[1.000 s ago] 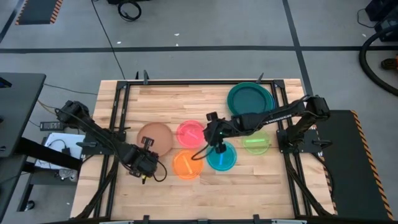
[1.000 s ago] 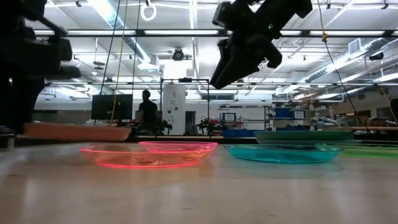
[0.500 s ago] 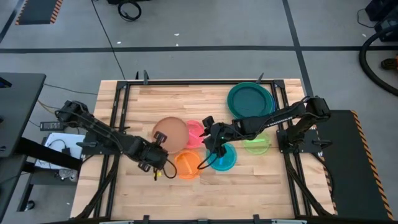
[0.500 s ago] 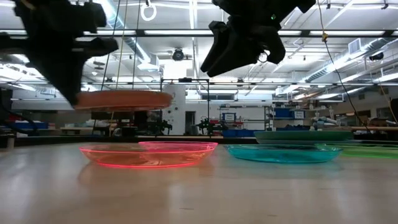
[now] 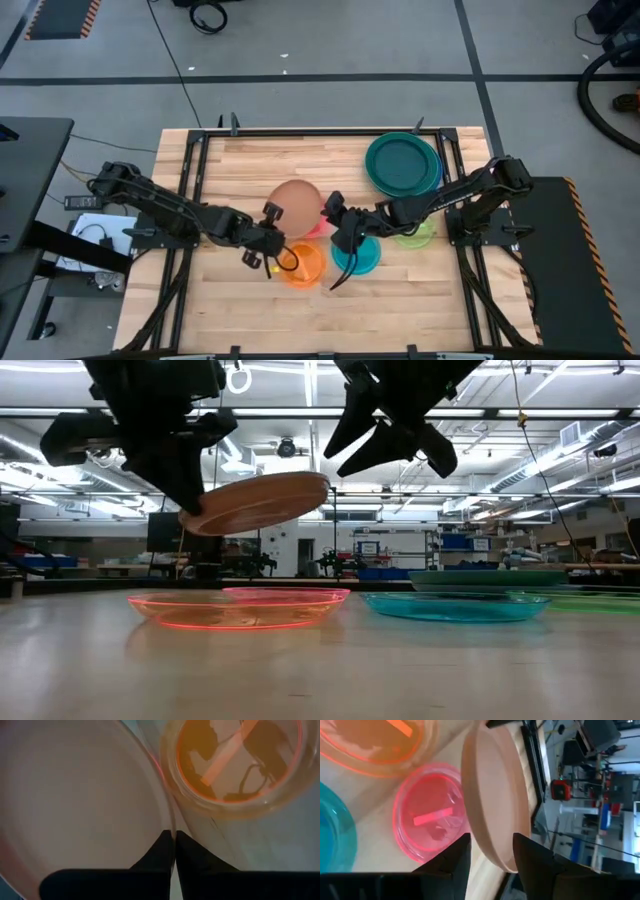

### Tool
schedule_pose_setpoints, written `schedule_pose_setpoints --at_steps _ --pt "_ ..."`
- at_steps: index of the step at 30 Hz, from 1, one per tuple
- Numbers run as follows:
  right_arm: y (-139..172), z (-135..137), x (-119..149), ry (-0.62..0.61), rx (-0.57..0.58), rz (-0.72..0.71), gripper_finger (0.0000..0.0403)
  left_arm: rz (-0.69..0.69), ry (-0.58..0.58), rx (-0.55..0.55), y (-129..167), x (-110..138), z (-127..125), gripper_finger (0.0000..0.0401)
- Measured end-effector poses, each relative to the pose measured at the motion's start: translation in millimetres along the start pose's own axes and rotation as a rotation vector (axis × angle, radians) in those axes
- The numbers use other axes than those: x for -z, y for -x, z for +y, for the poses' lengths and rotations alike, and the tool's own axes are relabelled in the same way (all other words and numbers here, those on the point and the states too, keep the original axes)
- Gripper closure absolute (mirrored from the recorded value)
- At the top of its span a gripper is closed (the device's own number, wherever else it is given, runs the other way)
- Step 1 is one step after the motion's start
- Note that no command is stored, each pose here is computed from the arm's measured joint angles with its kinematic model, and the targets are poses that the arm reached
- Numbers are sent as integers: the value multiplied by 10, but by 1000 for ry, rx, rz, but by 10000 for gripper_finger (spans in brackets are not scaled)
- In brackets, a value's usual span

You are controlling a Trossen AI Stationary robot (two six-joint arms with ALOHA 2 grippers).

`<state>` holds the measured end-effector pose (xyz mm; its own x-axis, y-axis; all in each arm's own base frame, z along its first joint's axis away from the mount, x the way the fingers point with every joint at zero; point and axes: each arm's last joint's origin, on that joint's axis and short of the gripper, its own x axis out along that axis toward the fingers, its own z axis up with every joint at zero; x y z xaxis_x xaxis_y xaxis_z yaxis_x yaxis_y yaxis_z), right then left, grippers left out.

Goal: Stack plastic plates
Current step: Stack the brown plate on top of the dark green plate

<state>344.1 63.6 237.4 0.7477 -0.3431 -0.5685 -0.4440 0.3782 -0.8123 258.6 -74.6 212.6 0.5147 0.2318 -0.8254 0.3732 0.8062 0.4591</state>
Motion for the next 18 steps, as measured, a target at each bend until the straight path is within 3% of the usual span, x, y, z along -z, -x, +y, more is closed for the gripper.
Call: schedule_pose_setpoints --at_steps 7,11,18 --pt "6 -12 -7 -3 32 24 192 -60 39 -18 156 -157 117 385" --pt "39 -58 -63 -3 117 42 171 -70 48 -23 231 -216 182 385" --pt "54 -68 -115 59 116 -27 187 -111 71 -43 237 -260 260 385"
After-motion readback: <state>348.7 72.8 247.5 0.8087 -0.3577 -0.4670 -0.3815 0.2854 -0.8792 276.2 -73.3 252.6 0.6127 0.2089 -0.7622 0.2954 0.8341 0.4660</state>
